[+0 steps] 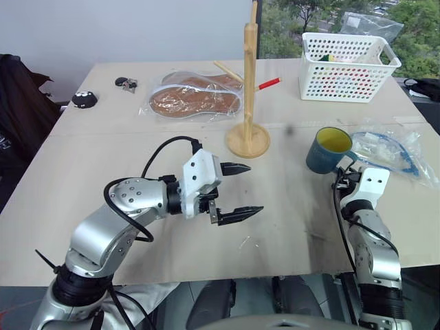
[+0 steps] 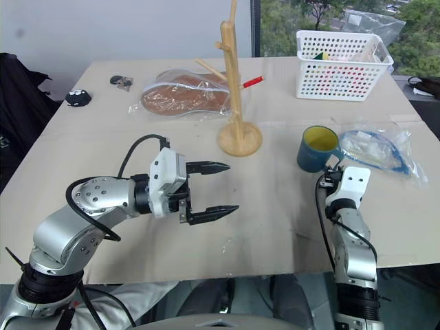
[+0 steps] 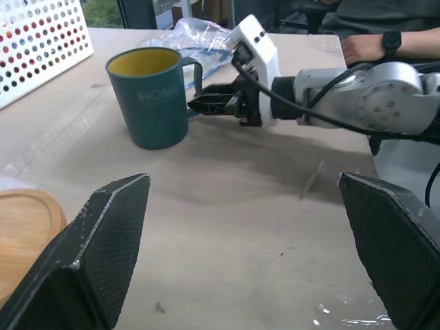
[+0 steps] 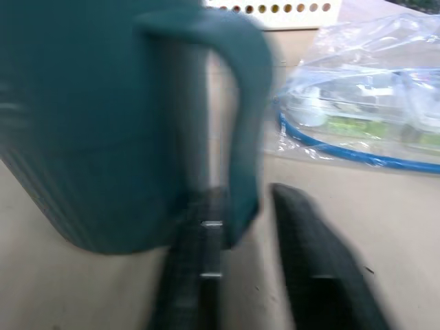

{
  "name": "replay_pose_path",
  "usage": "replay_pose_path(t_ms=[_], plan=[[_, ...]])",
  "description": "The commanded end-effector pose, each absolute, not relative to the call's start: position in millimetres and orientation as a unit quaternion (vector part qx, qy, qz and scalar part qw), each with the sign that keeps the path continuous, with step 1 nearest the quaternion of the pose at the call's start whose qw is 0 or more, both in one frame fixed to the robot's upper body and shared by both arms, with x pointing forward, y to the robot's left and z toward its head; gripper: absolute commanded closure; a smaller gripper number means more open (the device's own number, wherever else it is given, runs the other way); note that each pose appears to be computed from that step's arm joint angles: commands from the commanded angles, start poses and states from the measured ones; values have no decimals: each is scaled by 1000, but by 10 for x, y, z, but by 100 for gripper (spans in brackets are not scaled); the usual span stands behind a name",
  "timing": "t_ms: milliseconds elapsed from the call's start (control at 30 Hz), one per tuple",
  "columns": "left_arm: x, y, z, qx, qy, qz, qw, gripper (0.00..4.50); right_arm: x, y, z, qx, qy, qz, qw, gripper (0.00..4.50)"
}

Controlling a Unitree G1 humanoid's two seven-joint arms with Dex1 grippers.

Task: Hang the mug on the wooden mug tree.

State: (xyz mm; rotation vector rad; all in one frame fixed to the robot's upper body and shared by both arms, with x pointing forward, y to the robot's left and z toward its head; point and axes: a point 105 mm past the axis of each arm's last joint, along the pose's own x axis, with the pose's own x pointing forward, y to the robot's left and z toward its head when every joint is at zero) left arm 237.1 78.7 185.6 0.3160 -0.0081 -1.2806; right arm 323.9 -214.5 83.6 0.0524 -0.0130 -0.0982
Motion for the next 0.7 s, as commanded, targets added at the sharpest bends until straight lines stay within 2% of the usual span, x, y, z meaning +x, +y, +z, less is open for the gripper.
replay_pose_path(t_ms=[33, 200, 367, 567, 700], plan=[[2364, 844, 1888, 155, -17, -587, 794, 0, 3295, -2150, 975, 22, -40, -31, 998, 442], [2361, 909, 1824, 121, -35, -556, 821, 0, 3374, -2131, 1105, 4, -58, 18, 998, 442], [2485, 907, 1859, 47, -94, -468, 878, 0, 3494, -2025, 1482, -66, -88, 171, 979, 442], [2480, 950, 2052, -25, -189, -346, 919, 0, 3780, -1887, 2264, -241, -127, 387, 881, 442], [2493, 965, 2164, -32, -223, -310, 924, 0, 3964, -1832, 2562, -300, -125, 439, 837, 442]])
